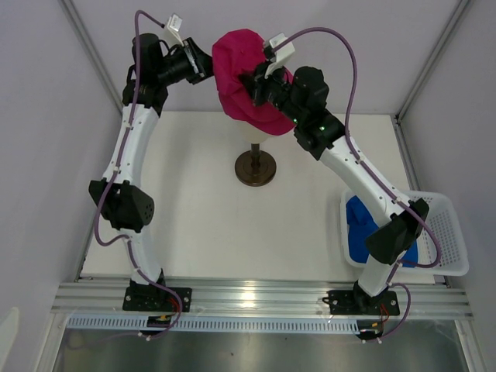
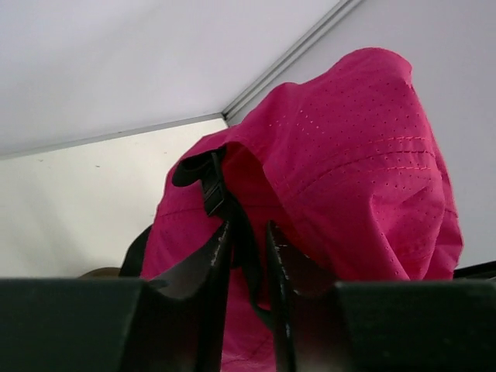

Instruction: Stack the hats

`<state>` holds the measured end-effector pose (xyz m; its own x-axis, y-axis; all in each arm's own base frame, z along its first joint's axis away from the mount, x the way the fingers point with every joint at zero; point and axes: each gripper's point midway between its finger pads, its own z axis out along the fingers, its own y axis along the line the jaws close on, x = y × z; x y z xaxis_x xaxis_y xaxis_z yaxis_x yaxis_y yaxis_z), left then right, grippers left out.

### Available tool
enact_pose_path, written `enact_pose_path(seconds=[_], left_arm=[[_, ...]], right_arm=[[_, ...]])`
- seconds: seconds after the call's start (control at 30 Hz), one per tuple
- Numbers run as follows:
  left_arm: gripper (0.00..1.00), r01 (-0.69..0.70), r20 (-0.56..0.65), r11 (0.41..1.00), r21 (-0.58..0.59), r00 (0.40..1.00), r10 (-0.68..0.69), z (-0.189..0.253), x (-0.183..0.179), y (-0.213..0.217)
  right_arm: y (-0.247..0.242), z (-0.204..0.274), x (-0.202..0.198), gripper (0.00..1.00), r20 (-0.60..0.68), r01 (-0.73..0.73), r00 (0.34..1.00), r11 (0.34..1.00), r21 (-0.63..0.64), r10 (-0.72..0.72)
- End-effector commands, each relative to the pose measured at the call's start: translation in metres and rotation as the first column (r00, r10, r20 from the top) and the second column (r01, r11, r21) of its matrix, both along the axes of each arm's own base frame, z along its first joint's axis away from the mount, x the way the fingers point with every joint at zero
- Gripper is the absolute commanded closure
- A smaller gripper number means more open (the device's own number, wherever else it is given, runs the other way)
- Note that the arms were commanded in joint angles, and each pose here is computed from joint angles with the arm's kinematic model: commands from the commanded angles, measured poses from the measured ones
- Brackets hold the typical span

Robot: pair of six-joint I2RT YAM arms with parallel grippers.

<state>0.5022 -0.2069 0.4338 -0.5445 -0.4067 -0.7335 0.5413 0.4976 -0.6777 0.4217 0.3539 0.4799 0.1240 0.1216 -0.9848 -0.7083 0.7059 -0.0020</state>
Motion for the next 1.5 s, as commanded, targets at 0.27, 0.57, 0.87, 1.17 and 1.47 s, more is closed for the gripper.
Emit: enact_pose_path(seconds=[0.27,0.57,0.87,1.17,1.47], left_arm=[[0.89,-0.331,0.212,0.931,0.157,0.932,0.295,0.037,-0.001,0.05],[0.95,-0.359,0.187,0.908,0.215,0.928,0.322,-0.004,0.002,0.054],[0.95,-0.306,0.202,0.928,0.211,0.943,0.265,-0.014,-0.001,0.036],[0.94,-0.297,0.205,0.929,0.219,0.945,0.254,-0.015,-0.007,0.033],[0.94,-0.298,0.195,0.926,0.234,0.947,0.255,-0.02,-0.008,0.034]], right_arm=[[-0.019,0.013,-0.006,0.91,0.001,0.01,1.0,1.0,0.004,-0.01],[-0.051,0.006,-0.012,0.24,-0.164,0.045,0.986,0.999,0.022,-0.041],[-0.127,0.038,-0.031,0.07,-0.221,0.151,0.97,0.959,0.242,-0.097],[-0.171,-0.002,-0.002,0.11,-0.431,0.253,0.898,0.903,0.348,-0.086],[-0.172,-0.017,0.002,0.16,-0.468,0.242,0.884,0.872,0.426,-0.017]])
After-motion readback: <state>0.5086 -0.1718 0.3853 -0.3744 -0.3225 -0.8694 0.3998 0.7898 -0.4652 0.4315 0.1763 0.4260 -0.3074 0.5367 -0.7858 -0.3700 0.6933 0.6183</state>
